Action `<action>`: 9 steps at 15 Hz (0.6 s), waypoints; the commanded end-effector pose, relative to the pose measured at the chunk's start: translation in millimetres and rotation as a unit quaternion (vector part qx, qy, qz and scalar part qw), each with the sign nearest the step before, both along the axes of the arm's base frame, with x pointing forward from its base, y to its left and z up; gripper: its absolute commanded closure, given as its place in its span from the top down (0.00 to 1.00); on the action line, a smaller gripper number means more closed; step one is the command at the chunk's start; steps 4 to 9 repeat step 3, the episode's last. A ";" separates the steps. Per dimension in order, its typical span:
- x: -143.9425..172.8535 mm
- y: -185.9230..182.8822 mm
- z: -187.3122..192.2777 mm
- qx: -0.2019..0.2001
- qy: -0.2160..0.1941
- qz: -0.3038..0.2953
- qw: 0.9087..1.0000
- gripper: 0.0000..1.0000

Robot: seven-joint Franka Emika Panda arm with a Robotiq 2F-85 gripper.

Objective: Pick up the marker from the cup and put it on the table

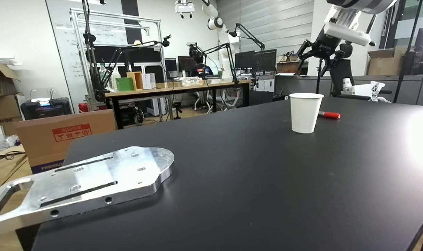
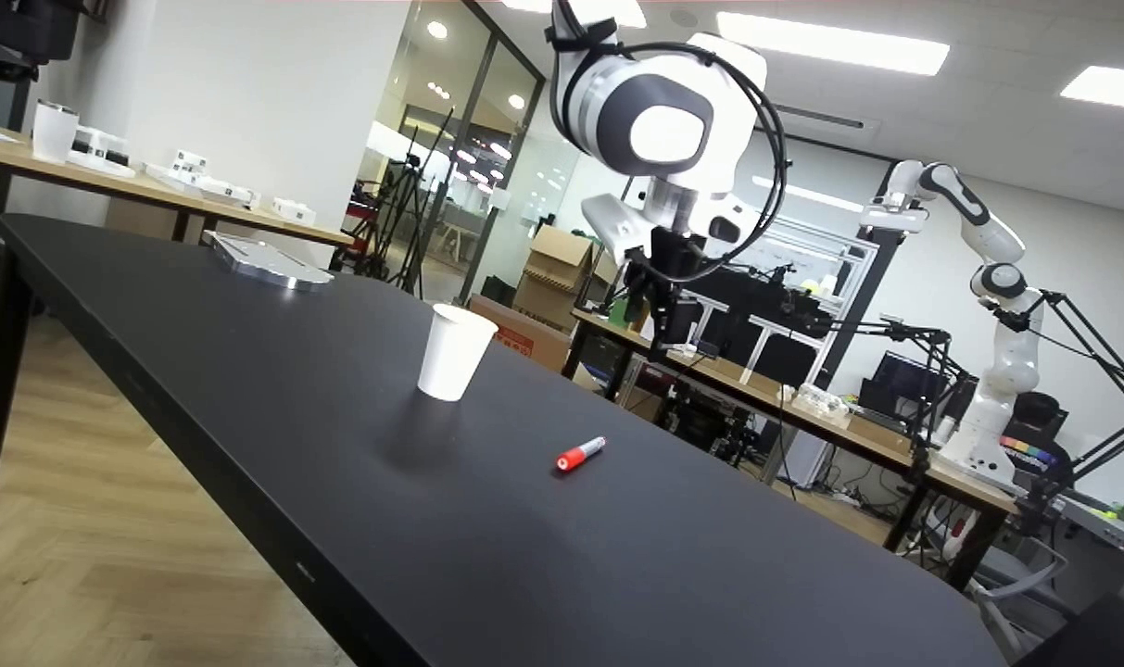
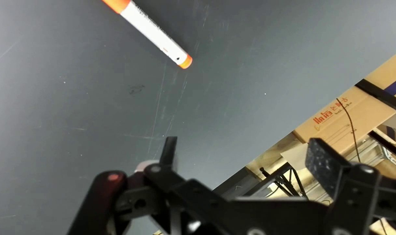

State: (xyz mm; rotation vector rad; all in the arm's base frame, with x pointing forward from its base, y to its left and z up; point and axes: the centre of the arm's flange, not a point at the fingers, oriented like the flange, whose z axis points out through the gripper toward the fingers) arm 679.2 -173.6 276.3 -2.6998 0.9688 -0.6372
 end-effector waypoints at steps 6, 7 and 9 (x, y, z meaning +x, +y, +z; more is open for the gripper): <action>-0.8 -0.8 0.7 0.000 0.003 0.002 1.000 1.00; -0.8 -0.8 0.7 0.000 0.003 0.002 1.000 1.00; -0.8 -0.8 0.7 0.000 0.003 0.002 1.000 1.00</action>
